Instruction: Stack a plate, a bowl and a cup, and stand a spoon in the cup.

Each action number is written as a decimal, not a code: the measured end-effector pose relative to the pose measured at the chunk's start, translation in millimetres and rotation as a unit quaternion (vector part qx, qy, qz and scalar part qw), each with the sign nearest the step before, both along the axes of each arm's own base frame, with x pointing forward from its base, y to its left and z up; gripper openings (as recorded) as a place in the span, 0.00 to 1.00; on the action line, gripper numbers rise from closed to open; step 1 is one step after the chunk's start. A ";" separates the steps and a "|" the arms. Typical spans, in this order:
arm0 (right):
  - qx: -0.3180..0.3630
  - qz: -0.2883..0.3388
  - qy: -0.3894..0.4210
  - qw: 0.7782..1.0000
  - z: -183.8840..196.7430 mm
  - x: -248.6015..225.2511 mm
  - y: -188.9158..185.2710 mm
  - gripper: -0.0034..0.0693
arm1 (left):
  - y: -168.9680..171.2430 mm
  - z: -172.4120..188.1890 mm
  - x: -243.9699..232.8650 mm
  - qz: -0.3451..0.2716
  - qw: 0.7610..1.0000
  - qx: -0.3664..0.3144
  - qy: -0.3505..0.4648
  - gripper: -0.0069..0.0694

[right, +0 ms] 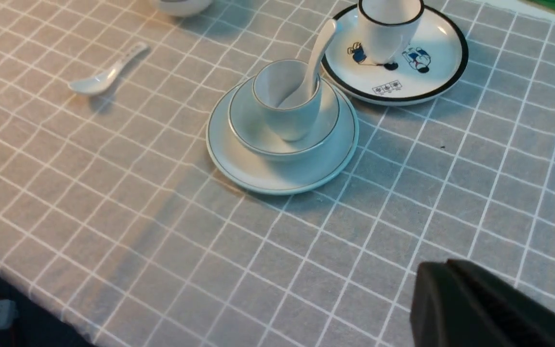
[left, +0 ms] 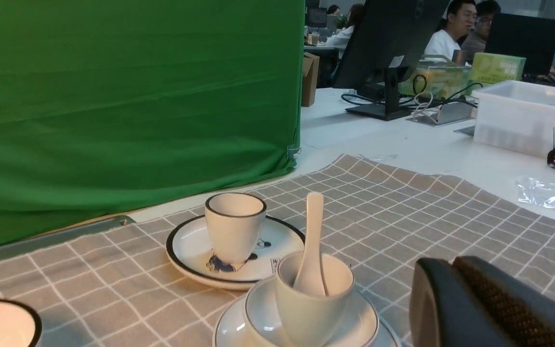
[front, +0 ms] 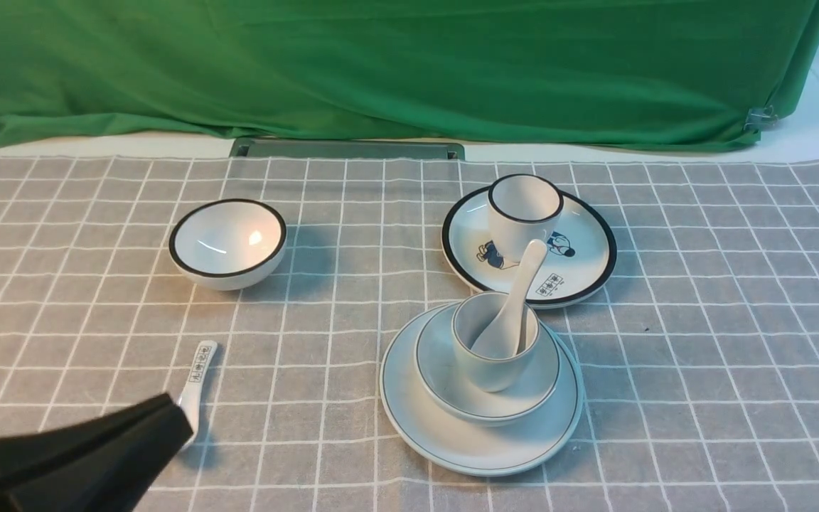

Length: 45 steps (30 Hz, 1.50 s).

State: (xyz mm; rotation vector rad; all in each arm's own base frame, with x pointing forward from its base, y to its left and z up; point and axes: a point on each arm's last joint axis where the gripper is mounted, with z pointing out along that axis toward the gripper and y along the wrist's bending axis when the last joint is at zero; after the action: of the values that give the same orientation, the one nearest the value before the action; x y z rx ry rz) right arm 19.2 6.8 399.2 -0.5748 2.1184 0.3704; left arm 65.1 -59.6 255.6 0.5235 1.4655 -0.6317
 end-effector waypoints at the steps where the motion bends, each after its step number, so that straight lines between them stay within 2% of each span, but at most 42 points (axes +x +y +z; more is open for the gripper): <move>1: 0.003 -0.002 0.002 1.000 0.0 0.0 0.0 0.08 | 0.7 -7.1 -0.9 0.000 1.000 0.004 0.005 0.10; 12: 0.004 -0.007 0.002 1.000 0.1 0.1 -0.1 0.12 | 2.9 -52.7 -3.3 0.000 0.997 0.048 0.056 0.10; 16: -0.003 -0.069 -0.003 0.998 -4.2 -0.1 -2.8 0.13 | 3.1 -55.1 -3.5 0.001 0.997 0.052 0.060 0.10; 18: -0.018 -0.097 -0.038 0.994 -7.5 -2.2 -5.1 0.11 | 3.2 -55.2 -3.5 0.001 0.997 0.052 0.060 0.10; 20: -0.039 -0.120 -0.087 0.988 -18.2 -0.7 -4.9 0.08 | 3.2 -55.2 -3.5 0.001 0.997 0.052 0.061 0.10; 22: -0.038 -0.157 -0.164 0.973 -39.3 3.2 -3.4 0.07 | 3.2 -55.2 -3.5 0.001 0.997 0.051 0.061 0.10; 24: -0.039 -0.179 -0.193 0.964 -63.4 8.7 -2.3 0.07 | 3.2 -55.2 -3.5 0.001 0.997 0.051 0.060 0.10; 25: -0.043 -0.180 -0.188 0.965 -71.7 11.3 -2.1 0.07 | 3.2 -55.2 -3.5 0.001 0.997 0.051 0.060 0.10; 27: -0.042 -0.194 -0.199 0.960 -116.1 19.8 -1.8 0.07 | 3.2 -55.2 -3.5 0.001 0.997 0.051 0.060 0.10; 28: -0.042 -0.196 -0.204 0.958 -126.7 21.3 -1.9 0.07 | 3.2 -55.2 -3.5 0.001 0.997 0.051 0.060 0.10; 31: -0.043 -0.201 -0.181 0.962 -181.6 31.3 -1.7 0.07 | 3.2 -55.2 -3.5 0.001 0.997 0.051 0.060 0.10; 34: -0.036 -0.208 -0.166 0.963 -215.8 35.0 -1.9 0.07 | 3.1 -55.2 -3.5 0.001 0.997 0.052 0.060 0.10; 45: -0.045 -0.208 -0.156 0.965 -224.9 32.5 -2.5 0.07 | 3.1 -55.0 -3.5 0.000 0.997 0.052 0.059 0.11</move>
State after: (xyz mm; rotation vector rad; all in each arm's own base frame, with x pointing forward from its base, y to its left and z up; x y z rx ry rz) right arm 51.7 4.3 174.4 -0.2091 1.8915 -0.0526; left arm 61.5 -56.5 200.7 0.5742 1.6154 -0.5968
